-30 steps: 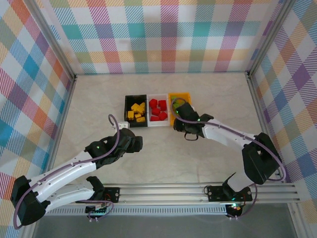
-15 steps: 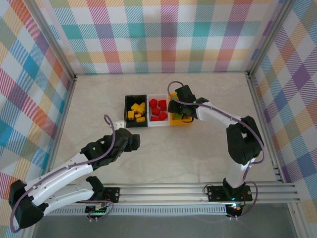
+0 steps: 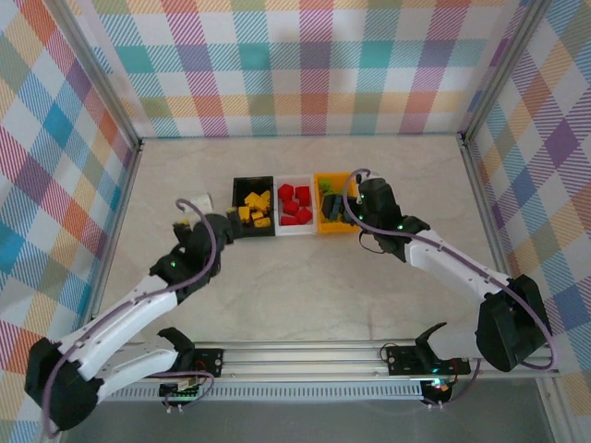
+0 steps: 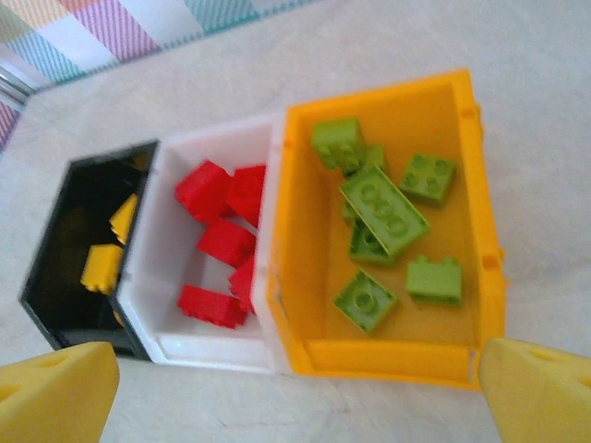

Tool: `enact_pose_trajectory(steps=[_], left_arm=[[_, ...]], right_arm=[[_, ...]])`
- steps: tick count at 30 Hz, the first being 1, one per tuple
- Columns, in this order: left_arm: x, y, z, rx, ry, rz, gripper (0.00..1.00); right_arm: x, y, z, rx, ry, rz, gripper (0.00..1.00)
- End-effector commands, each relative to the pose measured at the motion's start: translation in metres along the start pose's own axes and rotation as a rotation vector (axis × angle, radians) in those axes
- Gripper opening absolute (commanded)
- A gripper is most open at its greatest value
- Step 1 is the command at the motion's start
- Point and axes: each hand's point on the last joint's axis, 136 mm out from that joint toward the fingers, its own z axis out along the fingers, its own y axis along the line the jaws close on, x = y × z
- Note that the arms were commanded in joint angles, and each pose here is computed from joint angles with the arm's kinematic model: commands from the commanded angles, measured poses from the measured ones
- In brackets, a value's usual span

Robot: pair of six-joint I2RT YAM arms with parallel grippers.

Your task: Sort the legos into containers by color

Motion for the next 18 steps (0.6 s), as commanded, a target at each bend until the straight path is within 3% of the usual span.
enact_pose_trajectory(steps=[1,7,11,18], left_arm=[[-0.022,0.04,0.045,-0.149,-0.073,-0.07,1.0],[0.013,0.068,0.108,-0.272,0.033,0.119,1.0],[0.05,0.063,0.125,-0.213,0.061,0.154,1.0],[0.073,0.046,0.138,-0.085,0.001,0.176,1.0]], right_arm=[[-0.003,-0.007,-0.007,0.02,-0.049,0.06,1.0],[0.001,-0.033,-0.014,0.13,-0.092,0.08,1.0],[0.001,-0.035,-0.013,0.142,-0.09,0.018,1.0],[-0.007,-0.034,-0.017,0.119,-0.148,-0.065,1.0]])
